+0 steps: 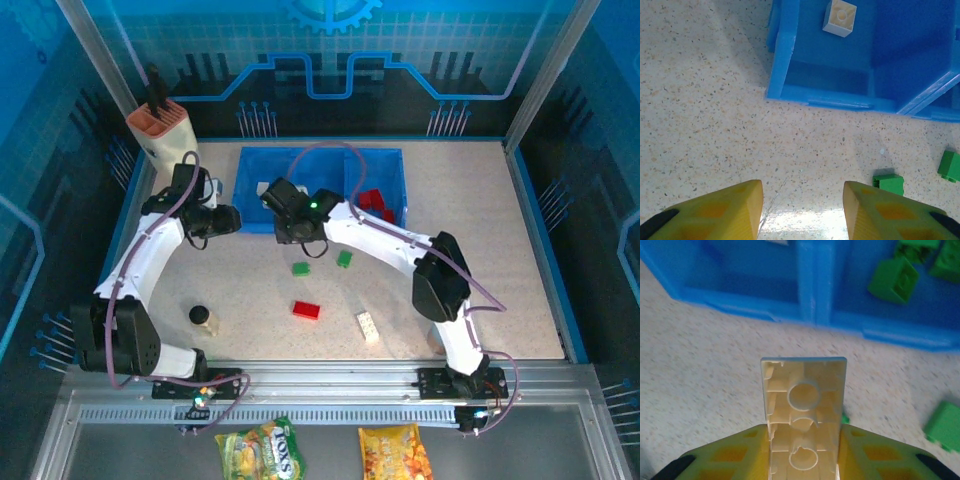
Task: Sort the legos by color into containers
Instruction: Pick up the lego from the bottom-center of the table, then place the lego in the container.
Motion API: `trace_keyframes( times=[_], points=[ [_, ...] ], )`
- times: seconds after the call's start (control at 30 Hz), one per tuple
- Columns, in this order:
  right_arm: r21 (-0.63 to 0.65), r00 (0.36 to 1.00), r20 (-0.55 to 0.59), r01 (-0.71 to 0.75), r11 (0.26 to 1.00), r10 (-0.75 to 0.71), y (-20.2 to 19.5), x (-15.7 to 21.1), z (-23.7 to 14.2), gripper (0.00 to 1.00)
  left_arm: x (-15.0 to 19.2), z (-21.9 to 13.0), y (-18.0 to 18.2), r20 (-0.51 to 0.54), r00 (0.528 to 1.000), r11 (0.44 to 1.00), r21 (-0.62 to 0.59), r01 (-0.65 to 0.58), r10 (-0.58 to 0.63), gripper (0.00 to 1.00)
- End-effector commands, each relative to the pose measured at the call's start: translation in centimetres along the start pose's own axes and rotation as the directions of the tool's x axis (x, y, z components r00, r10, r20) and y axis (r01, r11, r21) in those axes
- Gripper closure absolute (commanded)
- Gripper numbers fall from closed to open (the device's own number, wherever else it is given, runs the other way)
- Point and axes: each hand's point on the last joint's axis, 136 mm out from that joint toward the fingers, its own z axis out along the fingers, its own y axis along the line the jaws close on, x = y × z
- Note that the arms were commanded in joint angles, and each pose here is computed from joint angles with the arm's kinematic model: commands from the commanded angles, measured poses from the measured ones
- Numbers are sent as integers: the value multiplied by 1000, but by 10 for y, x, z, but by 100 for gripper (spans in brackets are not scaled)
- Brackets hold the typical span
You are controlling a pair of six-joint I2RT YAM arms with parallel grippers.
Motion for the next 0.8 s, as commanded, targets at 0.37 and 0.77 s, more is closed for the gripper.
trace_keyframes(
  times=[0.37,0.77],
  points=[
    [2,982,184,52,999,-51,46,-57,45,62,-3,-11,0,50,998,999,23,22,-23,54],
    [80,960,274,35,996,-55,43,-73,91,61,-4,-12,1,56,998,999,23,23,-25,54]
  ],
)
